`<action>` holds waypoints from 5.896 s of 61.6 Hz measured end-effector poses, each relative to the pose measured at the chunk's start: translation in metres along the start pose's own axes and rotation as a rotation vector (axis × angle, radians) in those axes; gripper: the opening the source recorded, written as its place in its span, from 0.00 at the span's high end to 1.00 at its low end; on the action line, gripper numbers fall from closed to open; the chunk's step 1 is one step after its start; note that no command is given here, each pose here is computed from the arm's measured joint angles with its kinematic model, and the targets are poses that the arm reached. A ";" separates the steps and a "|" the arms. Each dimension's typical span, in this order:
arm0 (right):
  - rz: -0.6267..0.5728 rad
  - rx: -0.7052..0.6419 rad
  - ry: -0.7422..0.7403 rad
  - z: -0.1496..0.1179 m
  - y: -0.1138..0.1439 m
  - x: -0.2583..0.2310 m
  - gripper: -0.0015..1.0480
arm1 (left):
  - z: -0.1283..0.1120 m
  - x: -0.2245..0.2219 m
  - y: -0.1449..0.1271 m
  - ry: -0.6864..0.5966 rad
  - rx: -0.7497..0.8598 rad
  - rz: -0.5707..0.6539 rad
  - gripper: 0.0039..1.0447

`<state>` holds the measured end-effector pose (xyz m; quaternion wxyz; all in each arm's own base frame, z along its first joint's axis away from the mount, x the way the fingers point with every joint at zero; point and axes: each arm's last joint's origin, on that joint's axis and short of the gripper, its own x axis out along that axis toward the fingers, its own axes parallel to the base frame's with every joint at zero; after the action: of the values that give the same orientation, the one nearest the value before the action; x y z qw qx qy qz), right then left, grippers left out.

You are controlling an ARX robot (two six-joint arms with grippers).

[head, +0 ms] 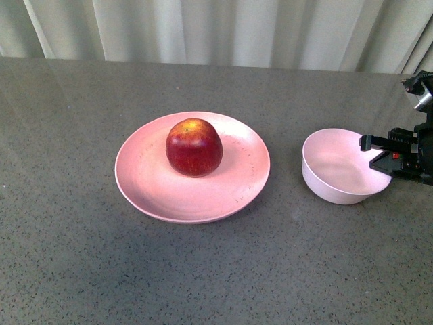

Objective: Move apple from plate to bowl

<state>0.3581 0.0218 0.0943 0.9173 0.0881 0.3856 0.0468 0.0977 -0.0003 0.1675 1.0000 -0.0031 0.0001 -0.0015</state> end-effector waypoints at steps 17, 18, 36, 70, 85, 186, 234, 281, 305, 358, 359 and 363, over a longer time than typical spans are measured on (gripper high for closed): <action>0.011 -0.001 0.000 0.001 0.003 0.002 0.98 | 0.000 0.000 0.000 0.000 0.000 0.000 0.08; 0.014 -0.001 -0.001 0.001 0.003 0.002 0.98 | 0.000 0.000 0.000 0.000 0.000 0.000 0.08; 0.053 0.005 -0.112 0.017 -0.007 -0.025 0.56 | 0.000 0.000 0.000 0.000 0.000 0.000 0.08; -0.089 -0.167 -0.785 -0.027 -0.019 -0.156 0.53 | 0.000 0.000 0.000 0.000 0.000 0.000 0.08; -0.109 -0.168 -0.780 -0.060 -0.007 -0.173 0.95 | 0.000 0.000 0.000 0.000 0.000 0.000 0.08; -0.096 -0.179 -0.817 -0.118 -0.002 -0.231 0.98 | 0.000 0.000 0.000 0.000 0.000 0.000 0.08; -0.096 -0.179 -0.812 -0.132 -0.002 -0.240 0.74 | -0.001 0.000 0.000 0.072 -0.012 -0.016 0.08; -0.096 -0.179 -0.813 -0.132 -0.002 -0.240 0.09 | 0.000 0.204 -0.090 0.370 0.011 -0.280 0.08; -0.096 -0.179 -0.813 -0.132 -0.002 -0.240 0.09 | -0.040 0.234 -0.146 0.471 0.031 -0.382 0.08; -0.096 -0.179 -0.813 -0.132 -0.002 -0.240 0.09 | -0.069 0.253 -0.177 0.555 0.045 -0.430 0.08; -0.096 -0.179 -0.813 -0.132 -0.002 -0.240 0.09 | -0.070 0.253 -0.177 0.557 0.046 -0.430 0.08; -0.096 -0.179 -0.813 -0.132 -0.002 -0.240 0.09 | -0.073 0.254 -0.179 0.567 0.049 -0.432 0.08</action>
<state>0.0966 -0.0002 0.1711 1.0000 0.0012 -0.0096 -0.0011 0.3509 -0.1805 0.0954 0.9367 0.0213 0.2767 -0.2137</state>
